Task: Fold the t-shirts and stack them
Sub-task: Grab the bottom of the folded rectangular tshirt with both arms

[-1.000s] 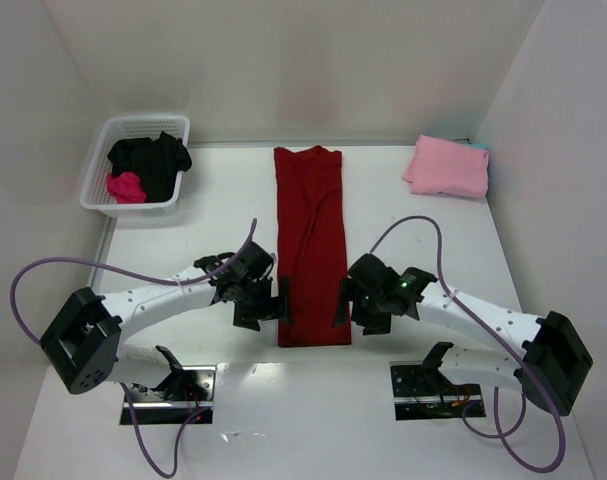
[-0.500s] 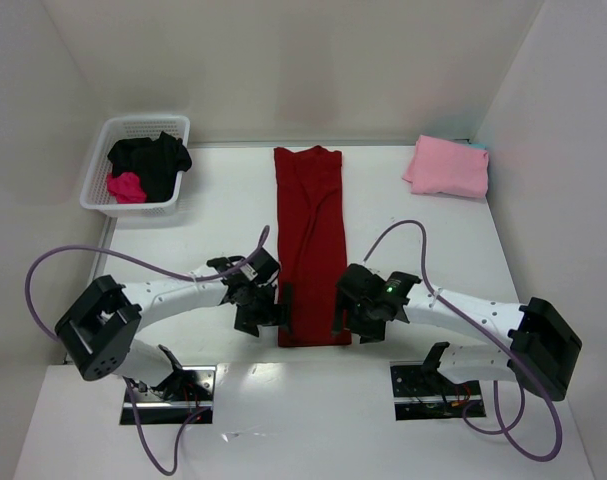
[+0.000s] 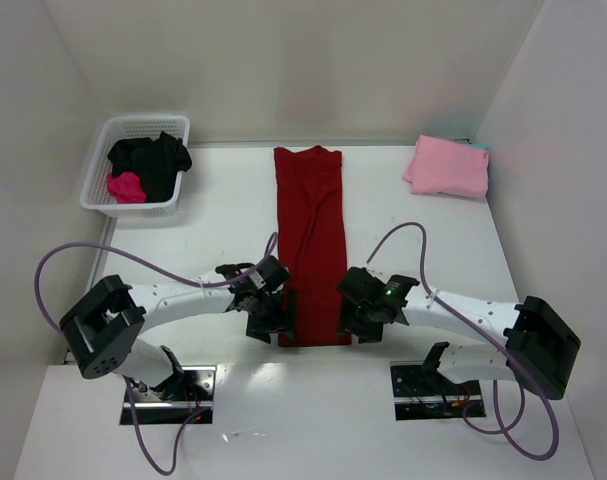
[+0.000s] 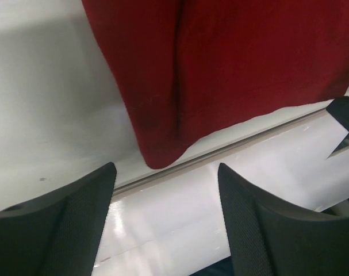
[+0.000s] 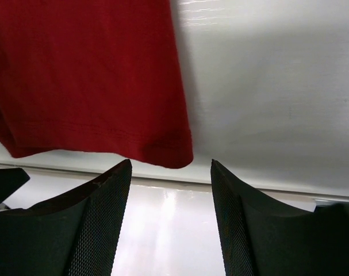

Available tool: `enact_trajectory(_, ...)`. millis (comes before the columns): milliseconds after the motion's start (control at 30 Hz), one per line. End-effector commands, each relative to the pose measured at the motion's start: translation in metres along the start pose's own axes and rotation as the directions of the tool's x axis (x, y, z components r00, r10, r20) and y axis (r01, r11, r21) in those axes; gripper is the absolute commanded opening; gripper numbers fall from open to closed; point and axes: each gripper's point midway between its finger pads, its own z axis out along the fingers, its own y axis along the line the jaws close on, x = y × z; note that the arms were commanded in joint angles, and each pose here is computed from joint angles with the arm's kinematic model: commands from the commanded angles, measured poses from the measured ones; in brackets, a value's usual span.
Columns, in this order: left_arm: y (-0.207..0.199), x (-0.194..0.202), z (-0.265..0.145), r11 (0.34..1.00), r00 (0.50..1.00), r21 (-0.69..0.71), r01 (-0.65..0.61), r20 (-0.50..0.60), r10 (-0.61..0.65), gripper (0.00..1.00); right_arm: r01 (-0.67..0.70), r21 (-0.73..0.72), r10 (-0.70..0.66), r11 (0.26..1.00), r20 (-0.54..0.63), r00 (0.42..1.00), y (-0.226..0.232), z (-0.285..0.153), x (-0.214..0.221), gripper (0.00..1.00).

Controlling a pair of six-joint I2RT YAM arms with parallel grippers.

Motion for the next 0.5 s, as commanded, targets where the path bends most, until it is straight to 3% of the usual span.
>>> enact_trajectory(0,-0.005,0.001,0.005,0.999,0.999,-0.001,0.054,0.002,-0.054,0.75,0.002,-0.004,-0.002,1.0,0.034,0.999,-0.001,0.003,-0.003,0.63)
enact_trajectory(467,0.003,0.002,0.016,0.993,0.995,-0.051,0.102,0.02,-0.101,0.72,-0.017,-0.058,0.02,0.998,0.058,0.998,-0.003,0.003,-0.003,0.63)
